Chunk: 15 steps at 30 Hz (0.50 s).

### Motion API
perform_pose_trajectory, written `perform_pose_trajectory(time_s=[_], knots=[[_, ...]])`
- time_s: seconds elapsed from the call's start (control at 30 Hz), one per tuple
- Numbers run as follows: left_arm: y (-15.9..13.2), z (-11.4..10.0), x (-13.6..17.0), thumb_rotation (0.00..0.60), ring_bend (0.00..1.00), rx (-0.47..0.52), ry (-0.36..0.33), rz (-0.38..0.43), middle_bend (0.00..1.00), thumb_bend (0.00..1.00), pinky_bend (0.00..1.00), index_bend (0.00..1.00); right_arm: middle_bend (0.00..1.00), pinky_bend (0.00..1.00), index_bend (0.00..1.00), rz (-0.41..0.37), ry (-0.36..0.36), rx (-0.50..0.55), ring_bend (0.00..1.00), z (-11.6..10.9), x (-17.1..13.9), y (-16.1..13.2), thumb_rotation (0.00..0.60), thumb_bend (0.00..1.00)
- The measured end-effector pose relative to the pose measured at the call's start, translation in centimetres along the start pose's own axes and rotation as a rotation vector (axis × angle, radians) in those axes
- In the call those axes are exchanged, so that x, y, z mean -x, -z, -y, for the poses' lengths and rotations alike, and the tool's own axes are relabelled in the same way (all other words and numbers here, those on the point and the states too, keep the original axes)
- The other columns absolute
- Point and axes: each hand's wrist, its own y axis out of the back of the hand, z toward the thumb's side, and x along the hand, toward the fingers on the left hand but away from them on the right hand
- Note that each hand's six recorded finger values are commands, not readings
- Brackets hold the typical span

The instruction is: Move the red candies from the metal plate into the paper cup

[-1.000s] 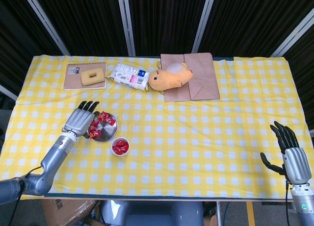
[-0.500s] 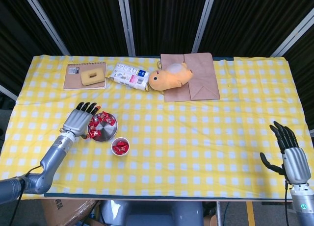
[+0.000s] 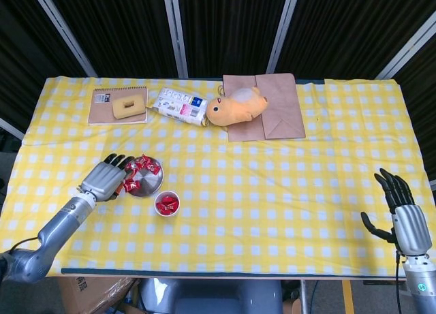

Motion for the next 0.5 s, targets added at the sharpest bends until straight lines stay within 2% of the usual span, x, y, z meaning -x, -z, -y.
perform_pose_trajectory(time_s=[0.2, 0.5], knots=[[0.5, 2.0, 1.1, 0.6, 0.0, -0.012, 0.048, -0.002, 0.0, 0.75, 0.0, 0.33, 0.0, 0.0, 0.0, 0.001, 0.003, -0.001, 0.0, 0.0, 0.0, 0.0, 0.6, 0.42], [1.2, 3.0, 0.2, 0.6, 0.0, -0.011, 0.041, -0.031, 0.0, 0.75, 0.0, 0.32, 0.0, 0.0, 0.0, 0.001, 0.002, 0.0, 0.0, 0.0, 0.0, 0.0, 0.6, 0.42]])
